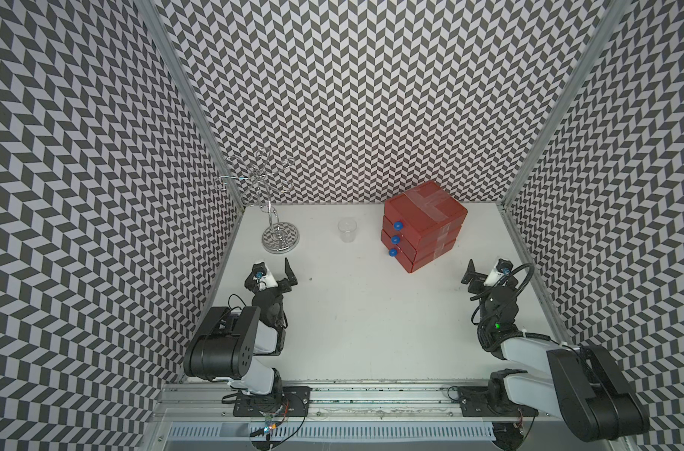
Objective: Place the fruit knives into the drawer by color
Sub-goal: Reset both arms
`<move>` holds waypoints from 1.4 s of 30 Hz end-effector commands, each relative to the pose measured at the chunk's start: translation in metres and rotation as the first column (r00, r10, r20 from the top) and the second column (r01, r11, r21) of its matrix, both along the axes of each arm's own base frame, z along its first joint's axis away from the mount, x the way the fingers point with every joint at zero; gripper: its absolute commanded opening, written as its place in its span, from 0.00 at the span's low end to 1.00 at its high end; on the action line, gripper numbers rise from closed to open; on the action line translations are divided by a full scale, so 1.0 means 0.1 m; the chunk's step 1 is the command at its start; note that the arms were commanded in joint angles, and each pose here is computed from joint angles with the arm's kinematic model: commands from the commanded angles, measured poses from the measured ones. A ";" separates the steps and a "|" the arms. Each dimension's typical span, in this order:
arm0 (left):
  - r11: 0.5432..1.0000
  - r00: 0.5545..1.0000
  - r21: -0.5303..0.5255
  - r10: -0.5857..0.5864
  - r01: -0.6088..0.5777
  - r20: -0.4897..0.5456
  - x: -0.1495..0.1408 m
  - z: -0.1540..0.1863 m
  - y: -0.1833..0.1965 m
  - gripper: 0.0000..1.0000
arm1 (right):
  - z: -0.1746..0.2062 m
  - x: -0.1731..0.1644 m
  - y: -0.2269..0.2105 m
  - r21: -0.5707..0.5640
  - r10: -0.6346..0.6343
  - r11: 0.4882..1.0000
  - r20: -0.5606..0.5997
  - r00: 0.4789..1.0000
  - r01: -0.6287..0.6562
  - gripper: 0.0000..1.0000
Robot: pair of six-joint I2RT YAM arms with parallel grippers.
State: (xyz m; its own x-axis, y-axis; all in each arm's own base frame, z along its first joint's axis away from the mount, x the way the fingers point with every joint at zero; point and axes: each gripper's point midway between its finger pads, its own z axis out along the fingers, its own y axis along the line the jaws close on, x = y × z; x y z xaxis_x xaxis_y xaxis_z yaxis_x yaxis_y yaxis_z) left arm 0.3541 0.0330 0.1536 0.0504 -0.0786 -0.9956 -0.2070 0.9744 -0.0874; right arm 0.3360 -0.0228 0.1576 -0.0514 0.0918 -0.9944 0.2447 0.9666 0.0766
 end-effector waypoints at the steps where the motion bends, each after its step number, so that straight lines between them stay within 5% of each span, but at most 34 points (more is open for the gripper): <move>1: 1.000 1.000 0.014 -0.008 0.008 0.005 0.05 0.03 -0.02 1.00 | 0.10 -0.08 0.04 0.024 0.030 0.999 0.054 0.998 -0.031 0.99; 12: 0.998 0.998 0.061 -0.029 0.032 -0.054 0.19 -0.03 -0.14 1.00 | 0.12 -0.15 0.05 0.035 0.045 0.998 0.075 0.996 -0.048 0.99; 22: 0.998 0.999 0.066 -0.016 0.018 -0.028 0.12 0.01 -0.14 1.00 | 0.04 0.14 -0.02 0.005 0.033 0.999 0.109 0.994 -0.034 1.00; 25: 0.998 0.999 0.066 -0.015 0.017 -0.031 0.13 0.00 -0.14 1.00 | 0.12 0.06 0.00 -0.016 0.046 0.999 0.209 0.977 -0.044 1.00; 30: 0.998 0.999 0.063 -0.010 0.013 -0.048 0.17 -0.02 -0.13 1.00 | -0.04 0.43 0.07 -0.012 0.096 0.995 0.053 0.994 -0.096 0.99; 42: 0.999 0.998 0.051 -0.015 0.018 -0.068 0.23 -0.05 -0.11 1.00 | -0.04 0.34 0.04 -0.022 0.059 0.998 0.083 0.995 -0.058 0.99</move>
